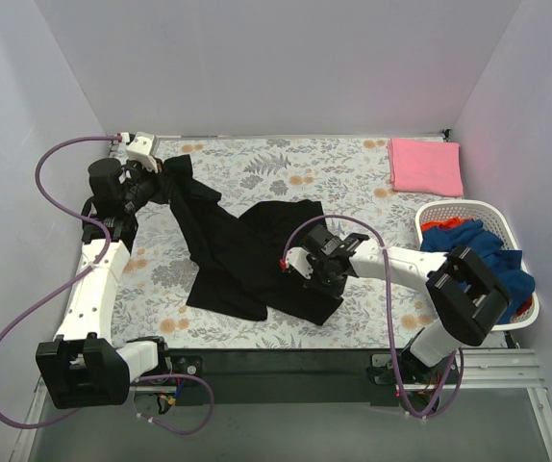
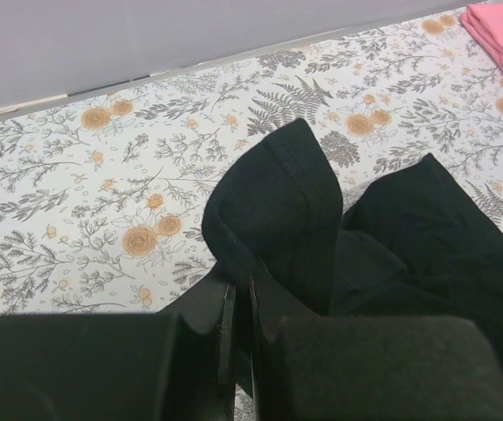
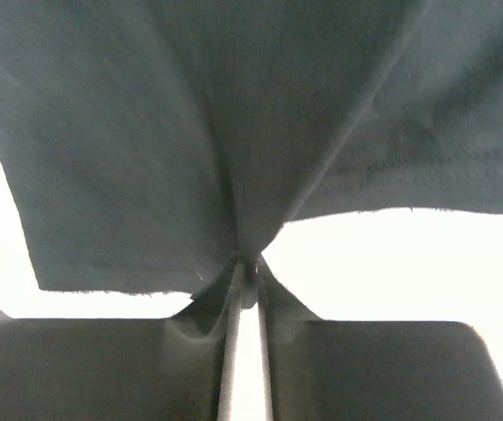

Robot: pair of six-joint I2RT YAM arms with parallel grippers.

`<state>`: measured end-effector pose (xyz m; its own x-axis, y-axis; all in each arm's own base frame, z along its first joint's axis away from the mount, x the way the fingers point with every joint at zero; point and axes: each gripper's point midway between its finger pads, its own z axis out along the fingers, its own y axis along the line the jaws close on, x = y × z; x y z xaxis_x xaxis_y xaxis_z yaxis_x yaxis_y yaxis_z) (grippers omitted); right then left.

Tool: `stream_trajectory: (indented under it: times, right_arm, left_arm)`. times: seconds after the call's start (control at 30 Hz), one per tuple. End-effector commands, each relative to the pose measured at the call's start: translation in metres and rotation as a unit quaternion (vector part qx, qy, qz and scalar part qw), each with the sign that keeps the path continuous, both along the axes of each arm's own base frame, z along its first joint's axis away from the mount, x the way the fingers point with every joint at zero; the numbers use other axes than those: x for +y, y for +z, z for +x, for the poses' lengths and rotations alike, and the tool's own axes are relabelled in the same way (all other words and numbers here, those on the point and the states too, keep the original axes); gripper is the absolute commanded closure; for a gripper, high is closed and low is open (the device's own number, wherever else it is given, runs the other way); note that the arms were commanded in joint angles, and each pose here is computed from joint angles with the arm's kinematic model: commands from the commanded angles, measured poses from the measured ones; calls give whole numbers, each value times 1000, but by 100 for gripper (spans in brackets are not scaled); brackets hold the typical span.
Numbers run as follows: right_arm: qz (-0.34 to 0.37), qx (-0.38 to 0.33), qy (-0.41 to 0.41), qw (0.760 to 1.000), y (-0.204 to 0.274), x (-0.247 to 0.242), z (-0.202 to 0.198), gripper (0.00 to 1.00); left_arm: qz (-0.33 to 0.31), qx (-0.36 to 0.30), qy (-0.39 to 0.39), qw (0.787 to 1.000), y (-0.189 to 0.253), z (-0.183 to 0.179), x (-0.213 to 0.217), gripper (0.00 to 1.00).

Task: Fold and stack the t-shirts
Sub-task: Flatten the tshirt out

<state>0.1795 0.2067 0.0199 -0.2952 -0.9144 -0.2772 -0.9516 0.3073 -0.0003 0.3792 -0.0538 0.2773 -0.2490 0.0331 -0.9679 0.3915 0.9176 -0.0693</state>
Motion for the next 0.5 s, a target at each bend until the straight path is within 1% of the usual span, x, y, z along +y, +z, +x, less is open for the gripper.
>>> stream_trajectory:
  times: [0.0,0.03,0.07,0.1,0.13,0.17,0.27,0.47]
  right_arm:
    - [-38,9,2,999,9,-30,-7,79]
    - [-40,15,5,999,7,-31,-10,76]
    - [-41,27,7,999,3,-33,-15,76]
    - [-40,34,9,999,0,-34,-17,87]
    - [-41,38,7,998,-2,-33,-17,95]
    - [-39,51,6,998,-6,-32,-19,99]
    - [-33,62,-2,998,-8,-29,-16,99]
    - [-15,53,-4,998,1,-24,-13,99]
  left_arm:
    - [-5,-33,-7,999,28,0,0,100]
    - [-7,-32,-8,999,28,0,-1,100]
    - [-11,-31,-10,999,28,-1,-2,100]
    - [-13,-30,-12,999,26,-1,-3,100]
    - [-16,-30,-13,999,26,-2,-3,100]
    - [-19,-30,-15,999,27,-3,-4,100]
    - [-15,-34,-16,999,28,-4,-4,100]
    - [-12,-35,-17,999,29,-5,-4,100]
